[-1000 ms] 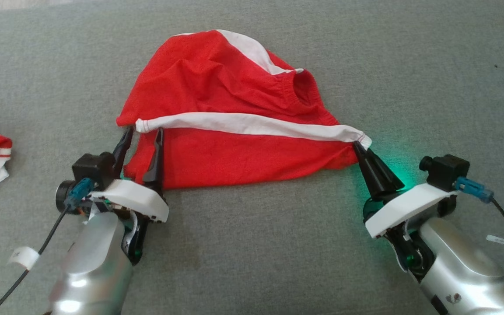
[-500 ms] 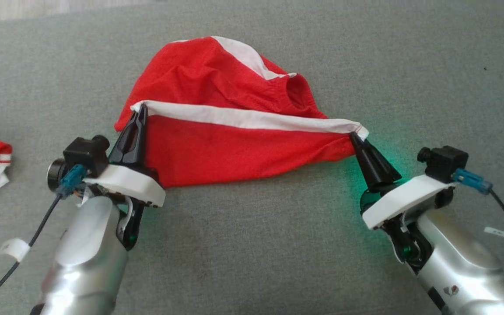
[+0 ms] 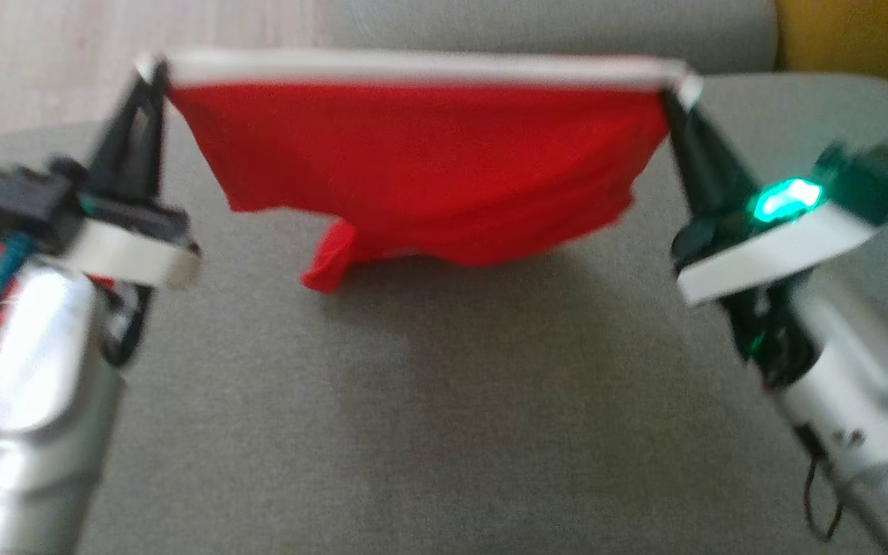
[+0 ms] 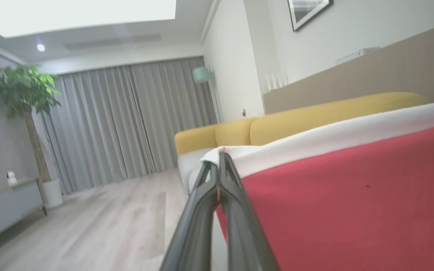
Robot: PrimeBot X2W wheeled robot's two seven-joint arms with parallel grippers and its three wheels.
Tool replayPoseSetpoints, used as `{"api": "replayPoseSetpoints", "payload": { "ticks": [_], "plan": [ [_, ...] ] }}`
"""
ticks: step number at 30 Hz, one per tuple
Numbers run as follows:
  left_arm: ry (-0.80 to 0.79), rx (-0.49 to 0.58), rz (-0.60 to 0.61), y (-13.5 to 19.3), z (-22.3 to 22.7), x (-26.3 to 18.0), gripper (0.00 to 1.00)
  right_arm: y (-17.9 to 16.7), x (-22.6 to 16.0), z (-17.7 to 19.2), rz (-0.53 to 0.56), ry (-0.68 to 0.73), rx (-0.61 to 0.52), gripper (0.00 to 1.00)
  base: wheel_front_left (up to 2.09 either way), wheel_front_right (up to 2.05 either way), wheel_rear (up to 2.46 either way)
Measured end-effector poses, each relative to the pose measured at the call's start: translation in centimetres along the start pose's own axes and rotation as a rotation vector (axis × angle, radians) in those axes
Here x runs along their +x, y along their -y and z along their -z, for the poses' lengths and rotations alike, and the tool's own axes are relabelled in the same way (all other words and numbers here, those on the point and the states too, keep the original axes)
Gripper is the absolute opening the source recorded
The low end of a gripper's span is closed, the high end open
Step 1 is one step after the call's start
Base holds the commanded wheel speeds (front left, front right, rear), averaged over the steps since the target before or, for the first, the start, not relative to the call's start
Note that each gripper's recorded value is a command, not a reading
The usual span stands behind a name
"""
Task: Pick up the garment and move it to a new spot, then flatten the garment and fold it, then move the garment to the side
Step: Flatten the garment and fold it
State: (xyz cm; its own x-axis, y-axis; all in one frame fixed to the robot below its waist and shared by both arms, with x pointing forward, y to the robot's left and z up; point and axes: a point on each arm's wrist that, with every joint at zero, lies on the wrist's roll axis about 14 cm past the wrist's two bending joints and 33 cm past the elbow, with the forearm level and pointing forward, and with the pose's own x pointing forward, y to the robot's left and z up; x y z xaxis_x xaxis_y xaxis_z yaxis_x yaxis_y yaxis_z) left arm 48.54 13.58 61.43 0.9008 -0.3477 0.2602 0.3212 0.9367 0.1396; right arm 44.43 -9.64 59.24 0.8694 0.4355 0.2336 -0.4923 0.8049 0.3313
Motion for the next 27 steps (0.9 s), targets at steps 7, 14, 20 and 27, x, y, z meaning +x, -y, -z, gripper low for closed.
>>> {"api": "replayPoseSetpoints", "payload": {
  "ticks": [7, 14, 20, 27],
  "plan": [
    [0.241, 0.176, -0.05, -3.8, -11.8, 0.2, 0.0, -4.6, 2.9, -9.4, -0.164, 0.159, -0.09, 0.0, 0.0, 0.0, 0.0],
    [0.119, 0.167, -0.059, -4.7, -9.1, 1.9, 0.0, -2.6, 6.1, -9.4, -0.135, 0.08, -0.145, 0.0, 0.0, 0.0, 0.0],
    [0.064, 0.137, -0.09, -5.1, -4.8, 5.3, 0.0, 1.0, 9.9, -6.6, -0.073, 0.023, -0.239, 0.0, 0.0, 0.0, 0.0],
    [0.275, 0.171, -0.11, -4.1, -10.7, 8.8, 0.0, 3.6, 12.7, -11.4, 0.008, 0.178, -0.343, 0.0, 0.0, 0.0, 0.0]
  ]
}}
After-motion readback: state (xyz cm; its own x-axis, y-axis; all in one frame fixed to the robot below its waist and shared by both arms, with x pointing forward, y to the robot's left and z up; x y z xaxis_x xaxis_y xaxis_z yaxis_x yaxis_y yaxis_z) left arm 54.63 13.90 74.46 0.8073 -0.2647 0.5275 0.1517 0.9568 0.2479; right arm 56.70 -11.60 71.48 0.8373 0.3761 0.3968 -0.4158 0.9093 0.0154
